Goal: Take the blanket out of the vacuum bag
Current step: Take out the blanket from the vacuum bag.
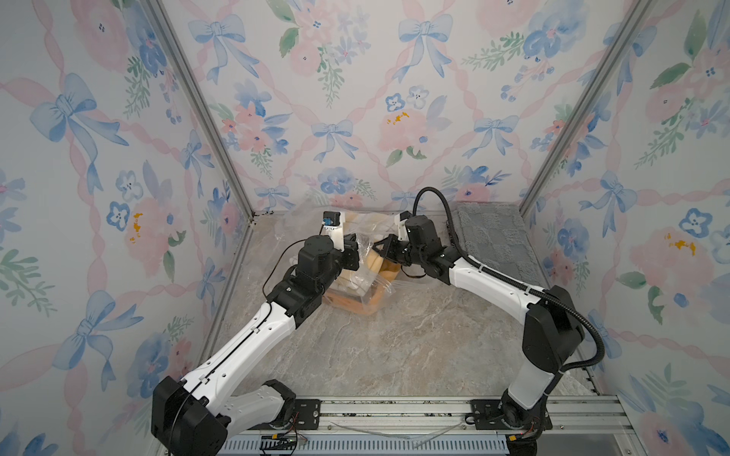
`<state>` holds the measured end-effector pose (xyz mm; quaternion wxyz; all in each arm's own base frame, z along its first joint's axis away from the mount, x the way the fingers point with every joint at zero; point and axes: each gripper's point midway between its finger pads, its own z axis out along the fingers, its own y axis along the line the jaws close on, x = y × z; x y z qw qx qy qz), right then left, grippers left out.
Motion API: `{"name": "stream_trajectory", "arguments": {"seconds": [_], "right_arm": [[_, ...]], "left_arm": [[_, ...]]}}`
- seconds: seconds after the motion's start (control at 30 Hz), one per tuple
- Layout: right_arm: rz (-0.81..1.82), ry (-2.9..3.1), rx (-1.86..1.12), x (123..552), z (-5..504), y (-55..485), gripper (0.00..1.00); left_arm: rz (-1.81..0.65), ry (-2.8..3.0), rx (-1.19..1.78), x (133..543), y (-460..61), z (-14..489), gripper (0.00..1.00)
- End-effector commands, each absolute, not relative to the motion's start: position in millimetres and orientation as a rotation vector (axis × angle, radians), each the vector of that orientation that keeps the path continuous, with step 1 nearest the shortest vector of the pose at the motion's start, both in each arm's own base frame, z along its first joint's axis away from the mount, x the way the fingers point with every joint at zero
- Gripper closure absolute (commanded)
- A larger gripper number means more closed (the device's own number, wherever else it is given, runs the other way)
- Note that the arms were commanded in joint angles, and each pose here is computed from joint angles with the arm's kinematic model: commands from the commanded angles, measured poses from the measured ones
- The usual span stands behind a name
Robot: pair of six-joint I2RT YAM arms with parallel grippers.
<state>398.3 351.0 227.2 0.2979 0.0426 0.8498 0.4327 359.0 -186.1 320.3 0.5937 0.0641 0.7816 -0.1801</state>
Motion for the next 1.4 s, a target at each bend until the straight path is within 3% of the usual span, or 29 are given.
{"name": "stream_trajectory", "arguments": {"seconds": [0.0, 0.07, 0.13, 0.17, 0.23, 0.37, 0.67, 0.93, 1.17, 1.3, 1.37], "right_arm": [[1.387, 2.074, 0.049, 391, 293, 349, 1.0], [1.33, 2.093, 0.026, 383, 295, 342, 1.0], [1.297, 2.105, 0.029, 384, 289, 339, 1.0], [1.306, 2.111, 0.043, 386, 286, 337, 1.0], [1.33, 2.11, 0.066, 389, 282, 335, 1.0], [1.333, 2.122, 0.077, 394, 274, 333, 1.0], [1.351, 2.132, 0.079, 393, 266, 329, 1.0], [1.393, 2.121, 0.085, 393, 263, 330, 1.0], [1.406, 2.148, 0.086, 396, 249, 335, 1.0], [1.428, 2.144, 0.085, 400, 248, 338, 1.0], [1.436, 2.144, 0.081, 401, 248, 340, 1.0]], "left_arm": [[-0.322, 1.784, 0.121, 371, -174, 324, 1.0], [-0.305, 1.797, 0.159, 374, -177, 323, 0.96], [-0.291, 1.802, 0.209, 374, -178, 327, 0.67], [-0.296, 1.792, 0.243, 371, -178, 334, 0.47], [-0.289, 1.778, 0.278, 368, -167, 347, 0.24], [-0.239, 1.795, 0.248, 378, -123, 362, 0.11], [-0.21, 2.036, -0.182, 452, 3, 284, 0.02], [-0.145, 2.254, -0.219, 508, 21, 213, 0.02], [-0.228, 2.402, -0.179, 499, -1, 167, 0.02], [-0.223, 2.426, -0.202, 493, -4, 157, 0.18], [-0.232, 2.437, -0.212, 493, -5, 152, 0.39]]}}
